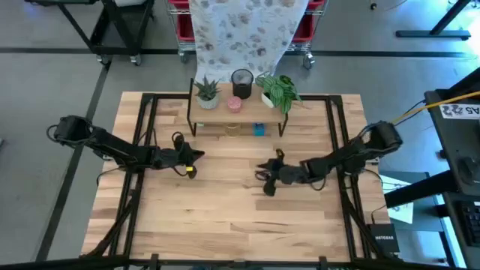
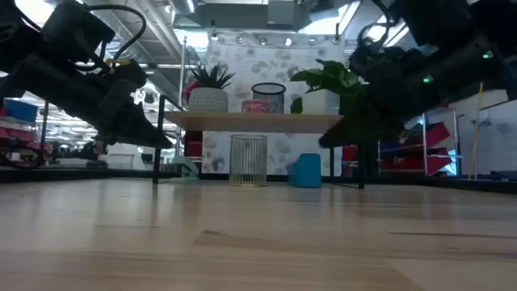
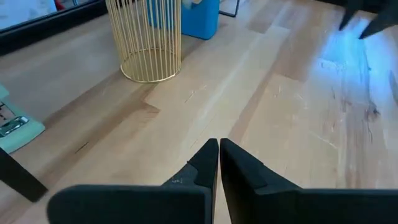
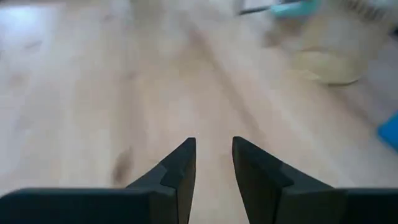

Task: Stock shelves
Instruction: Remove the blue dispenser holder under the shelf

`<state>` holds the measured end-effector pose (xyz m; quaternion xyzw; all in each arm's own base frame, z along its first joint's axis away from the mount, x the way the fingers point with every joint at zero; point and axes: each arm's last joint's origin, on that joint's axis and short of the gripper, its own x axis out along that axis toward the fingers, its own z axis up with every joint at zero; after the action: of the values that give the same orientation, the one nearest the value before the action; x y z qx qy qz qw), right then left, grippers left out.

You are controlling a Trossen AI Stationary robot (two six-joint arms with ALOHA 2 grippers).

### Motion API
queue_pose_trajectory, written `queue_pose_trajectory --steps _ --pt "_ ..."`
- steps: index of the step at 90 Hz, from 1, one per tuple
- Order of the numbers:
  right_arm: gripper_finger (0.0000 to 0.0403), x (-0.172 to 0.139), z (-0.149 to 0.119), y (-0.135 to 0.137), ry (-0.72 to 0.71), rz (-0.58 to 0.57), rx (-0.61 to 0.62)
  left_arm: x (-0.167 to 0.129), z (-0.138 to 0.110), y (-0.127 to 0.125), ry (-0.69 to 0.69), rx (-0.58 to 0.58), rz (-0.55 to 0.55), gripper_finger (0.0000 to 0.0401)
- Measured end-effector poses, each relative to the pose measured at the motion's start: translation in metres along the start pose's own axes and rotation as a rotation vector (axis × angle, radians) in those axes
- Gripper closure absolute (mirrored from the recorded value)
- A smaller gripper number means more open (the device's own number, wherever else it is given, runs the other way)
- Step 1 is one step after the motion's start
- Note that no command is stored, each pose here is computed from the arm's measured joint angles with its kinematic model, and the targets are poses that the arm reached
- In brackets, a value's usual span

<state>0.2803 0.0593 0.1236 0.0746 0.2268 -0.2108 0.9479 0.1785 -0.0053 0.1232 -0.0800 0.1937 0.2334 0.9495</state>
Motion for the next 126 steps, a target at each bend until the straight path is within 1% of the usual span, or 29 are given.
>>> queue_pose_trajectory --steps 4,7,19,23,27,31,35,40,47,55,63,70,80,87,102,106,116,126 --pt "0.031 0.007 -0.001 0.003 -0.001 -0.054 0.063 0.0 0.0 0.0 -0.001 0.0 0.003 0.0401" --pt "0.031 0.012 -0.002 0.005 0.004 -0.086 0.081 0.0 0.0 0.0 -0.003 0.0 0.008 0.0401" --pt "0.031 0.028 -0.003 0.017 -0.009 -0.2 0.097 0.0 0.001 0.001 -0.011 0.005 0.015 0.0401" --pt "0.0308 0.033 -0.004 0.018 -0.013 -0.25 0.081 0.0 0.001 0.001 -0.009 0.014 0.015 0.0401" --pt "0.0302 0.038 -0.005 0.019 -0.02 -0.304 0.065 0.0 0.001 0.001 -0.008 0.02 0.016 0.0401" --pt "0.0291 0.041 -0.006 0.019 -0.029 -0.357 0.074 0.0 0.001 0.001 -0.008 0.024 0.016 0.0401" --pt "0.0274 0.043 -0.009 0.016 -0.036 -0.413 0.095 0.0 0.001 0.001 -0.008 0.031 0.016 0.0401" --pt "0.0249 0.044 -0.012 0.012 -0.038 -0.453 0.154 0.0 0.001 0.001 -0.009 0.038 0.015 0.0401" --pt "0.0205 0.042 -0.017 0.003 -0.05 -0.525 0.218 0.0 0.001 0.001 -0.009 0.039 0.015 0.0401" --pt "0.0153 0.04 -0.022 -0.007 -0.101 -0.606 0.25 0.0 0.001 0.001 -0.009 0.049 0.015 0.0401" --pt "0.0107 0.045 -0.026 -0.013 -0.143 -0.637 0.325 0.0 0.001 0.001 -0.009 0.069 0.015 0.0401" --pt "0.0074 0.054 -0.034 -0.016 -0.157 -0.65 0.355 0.0 0.001 0.001 -0.009 0.068 0.016 0.0401" --pt "0.0044 0.072 -0.044 -0.019 -0.199 -0.683 0.38 0.0 0.001 0.001 -0.012 0.066 0.015 0.0401" --pt "0.0035 0.085 -0.05 -0.023 -0.215 -0.729 0.362 0.0 0.001 0.001 -0.011 0.062 0.016 0.0401" --pt "0.0034 0.112 -0.046 -0.025 -0.246 -0.799 0.339 0.0 0.001 0.001 -0.009 0.064 0.017 0.0401" --pt "0.0035 0.118 -0.041 -0.025 -0.254 -0.809 0.342 0.001 0.001 0.001 -0.013 0.06 0.018 0.0401" --pt "0.0038 0.126 -0.034 -0.032 -0.235 -0.819 0.343 0.001 0.002 0.002 -0.011 0.051 0.027 0.0401" --pt "0.0038 0.133 -0.029 -0.048 -0.198 -0.835 0.36 0.001 0.001 0.003 -0.009 0.051 0.027 0.0401"
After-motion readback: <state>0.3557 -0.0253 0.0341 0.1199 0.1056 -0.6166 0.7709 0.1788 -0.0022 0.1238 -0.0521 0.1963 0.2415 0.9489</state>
